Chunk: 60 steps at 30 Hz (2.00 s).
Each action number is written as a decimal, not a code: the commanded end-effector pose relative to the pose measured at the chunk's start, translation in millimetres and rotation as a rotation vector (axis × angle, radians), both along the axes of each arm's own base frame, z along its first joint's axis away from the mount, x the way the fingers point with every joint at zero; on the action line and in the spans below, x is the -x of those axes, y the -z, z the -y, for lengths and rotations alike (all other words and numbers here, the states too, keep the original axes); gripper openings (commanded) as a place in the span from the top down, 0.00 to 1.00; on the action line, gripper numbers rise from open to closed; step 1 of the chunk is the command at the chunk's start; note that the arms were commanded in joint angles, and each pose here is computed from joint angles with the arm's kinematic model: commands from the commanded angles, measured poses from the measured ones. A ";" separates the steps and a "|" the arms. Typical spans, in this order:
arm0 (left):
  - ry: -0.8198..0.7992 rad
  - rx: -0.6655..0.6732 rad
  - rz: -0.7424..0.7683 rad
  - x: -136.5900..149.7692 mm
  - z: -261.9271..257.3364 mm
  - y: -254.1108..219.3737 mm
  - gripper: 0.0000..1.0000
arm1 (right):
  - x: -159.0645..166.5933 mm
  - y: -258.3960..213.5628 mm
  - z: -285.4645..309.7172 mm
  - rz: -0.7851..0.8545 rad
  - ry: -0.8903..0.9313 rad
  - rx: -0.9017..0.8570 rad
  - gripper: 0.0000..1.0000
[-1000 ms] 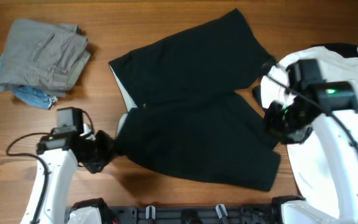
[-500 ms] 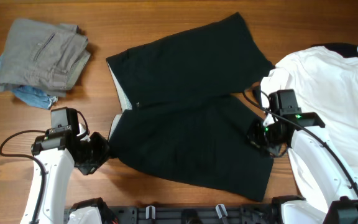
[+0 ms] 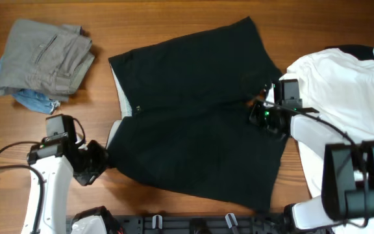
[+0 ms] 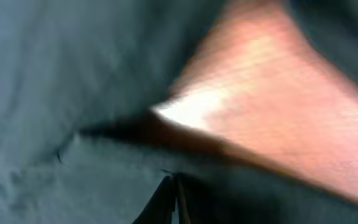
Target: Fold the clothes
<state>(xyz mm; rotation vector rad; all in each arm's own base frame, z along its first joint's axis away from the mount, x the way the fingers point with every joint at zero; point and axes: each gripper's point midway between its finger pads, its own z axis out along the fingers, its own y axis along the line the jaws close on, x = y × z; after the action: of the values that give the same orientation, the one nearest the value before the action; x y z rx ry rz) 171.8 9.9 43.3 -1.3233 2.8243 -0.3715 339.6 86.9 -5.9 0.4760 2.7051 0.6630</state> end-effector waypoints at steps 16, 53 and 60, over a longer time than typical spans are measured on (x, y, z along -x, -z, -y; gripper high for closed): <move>-0.042 0.091 0.184 -35.2 -4.0 -16.6 0.96 | 6.1 -104.8 -11.0 0.035 -0.170 0.008 0.75; 0.010 0.102 0.143 -22.2 1.2 -14.6 0.96 | 221.4 12.4 24.1 -0.674 0.259 0.065 0.76; 0.011 0.096 0.157 -25.0 0.1 -29.0 0.96 | 190.4 -36.3 23.9 -0.578 0.180 0.078 0.96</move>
<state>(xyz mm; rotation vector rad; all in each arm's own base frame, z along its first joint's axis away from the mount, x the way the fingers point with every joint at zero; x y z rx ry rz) 184.9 6.4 51.6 -1.2931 2.7587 -0.5733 116.4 65.6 3.3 1.1785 3.2138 0.3913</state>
